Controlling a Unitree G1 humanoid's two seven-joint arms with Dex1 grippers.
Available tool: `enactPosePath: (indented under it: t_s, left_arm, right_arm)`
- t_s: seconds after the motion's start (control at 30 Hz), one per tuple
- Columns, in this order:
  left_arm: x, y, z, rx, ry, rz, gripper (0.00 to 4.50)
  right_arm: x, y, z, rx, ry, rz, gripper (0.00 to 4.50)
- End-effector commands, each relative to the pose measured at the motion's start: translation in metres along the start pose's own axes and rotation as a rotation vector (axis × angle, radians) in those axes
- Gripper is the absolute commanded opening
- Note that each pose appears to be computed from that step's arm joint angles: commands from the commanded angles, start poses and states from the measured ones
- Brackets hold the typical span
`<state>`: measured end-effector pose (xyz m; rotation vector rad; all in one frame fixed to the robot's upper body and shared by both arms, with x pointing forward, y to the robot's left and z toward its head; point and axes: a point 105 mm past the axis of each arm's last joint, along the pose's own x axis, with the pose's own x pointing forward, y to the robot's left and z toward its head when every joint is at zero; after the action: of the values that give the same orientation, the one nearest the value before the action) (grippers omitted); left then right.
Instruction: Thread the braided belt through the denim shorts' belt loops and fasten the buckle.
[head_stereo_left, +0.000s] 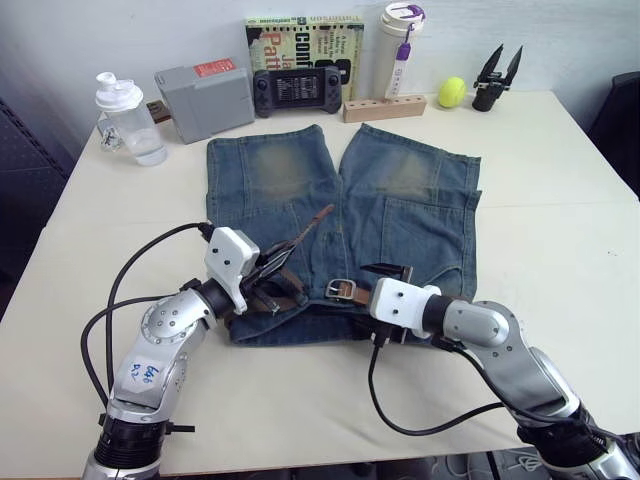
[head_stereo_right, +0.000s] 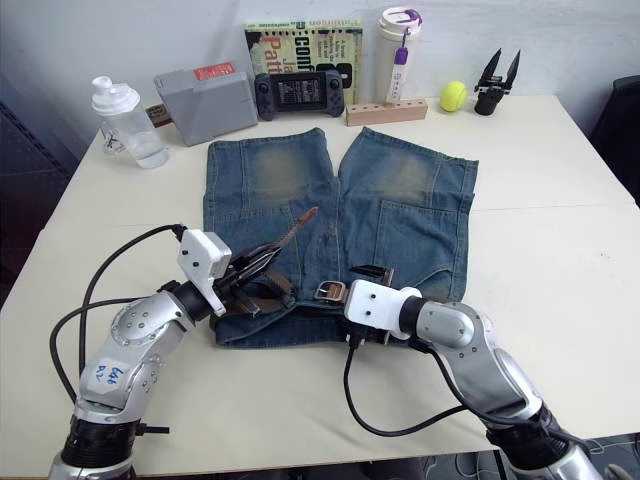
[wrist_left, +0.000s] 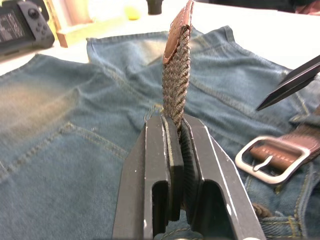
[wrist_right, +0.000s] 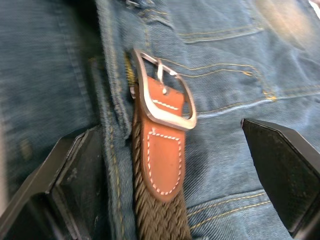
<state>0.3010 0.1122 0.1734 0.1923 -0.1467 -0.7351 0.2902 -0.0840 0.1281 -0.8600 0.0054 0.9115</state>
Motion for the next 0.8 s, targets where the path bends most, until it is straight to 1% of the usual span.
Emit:
enactPosePath:
  t_s: [0.03, 0.07, 0.13, 0.17, 0.2, 0.27, 0.3, 0.33, 0.37, 0.4, 0.43, 0.47, 0.53, 0.6, 0.67, 0.8]
  left_arm:
    - [-0.003, 0.001, 0.018, 0.026, -0.055, 0.01, 0.0]
    - [-0.003, 0.001, 0.018, 0.024, -0.054, 0.01, 0.0]
    - [-0.003, 0.001, 0.017, 0.021, -0.049, 0.011, 0.0]
    - [-0.004, 0.001, 0.016, 0.02, -0.046, 0.012, 0.0]
    - [-0.004, 0.001, 0.016, 0.019, -0.043, 0.011, 0.0]
    - [-0.004, 0.001, 0.015, 0.019, -0.041, 0.011, 0.0]
    - [-0.004, 0.001, 0.015, 0.018, -0.04, 0.011, 0.0]
    - [-0.004, 0.001, 0.015, 0.018, -0.04, 0.012, 0.0]
    - [-0.004, 0.002, 0.015, 0.018, -0.039, 0.013, 0.0]
    - [-0.004, 0.002, 0.015, 0.018, -0.038, 0.013, 0.0]
    - [-0.004, 0.002, 0.015, 0.018, -0.037, 0.013, 0.0]
    - [-0.004, 0.002, 0.015, 0.018, -0.037, 0.012, 0.0]
    - [-0.004, -0.001, 0.012, 0.032, -0.013, -0.005, 0.0]
    - [-0.004, -0.01, 0.004, 0.049, 0.035, -0.068, 0.0]
    - [-0.009, -0.026, -0.001, 0.042, 0.066, -0.168, 0.0]
    - [-0.017, -0.042, -0.005, 0.006, 0.093, -0.279, 0.0]
  right_arm:
    - [0.001, 0.0, -0.009, 0.031, 0.043, -0.022, 4.48]
    - [0.001, -0.001, -0.01, 0.048, 0.044, -0.028, 4.48]
    - [0.002, 0.0, -0.013, 0.097, 0.059, -0.03, 3.97]
    - [0.001, 0.001, -0.014, 0.11, 0.066, -0.028, 3.49]
    - [0.001, 0.002, -0.016, 0.135, 0.077, -0.022, 3.32]
    - [0.0, 0.004, -0.019, 0.171, 0.1, -0.018, 2.36]
    - [-0.001, 0.004, -0.021, 0.187, 0.114, -0.02, 1.97]
    - [-0.002, 0.004, -0.022, 0.196, 0.122, -0.022, 1.46]
    - [-0.002, 0.003, -0.022, 0.221, 0.129, -0.028, 1.09]
    - [-0.003, 0.003, -0.022, 0.237, 0.132, -0.031, 0.53]
    - [-0.003, 0.002, -0.021, 0.247, 0.134, -0.033, 0.23]
    - [-0.003, 0.002, -0.021, 0.252, 0.136, -0.034, 0.07]
    - [-0.002, -0.002, -0.016, 0.282, 0.125, -0.049, 0.07]
    - [0.0, -0.005, -0.011, 0.339, 0.116, -0.062, 0.07]
    - [0.001, -0.008, -0.009, 0.38, 0.119, -0.072, 0.07]
    - [0.002, -0.011, -0.009, 0.421, 0.136, -0.09, 0.07]
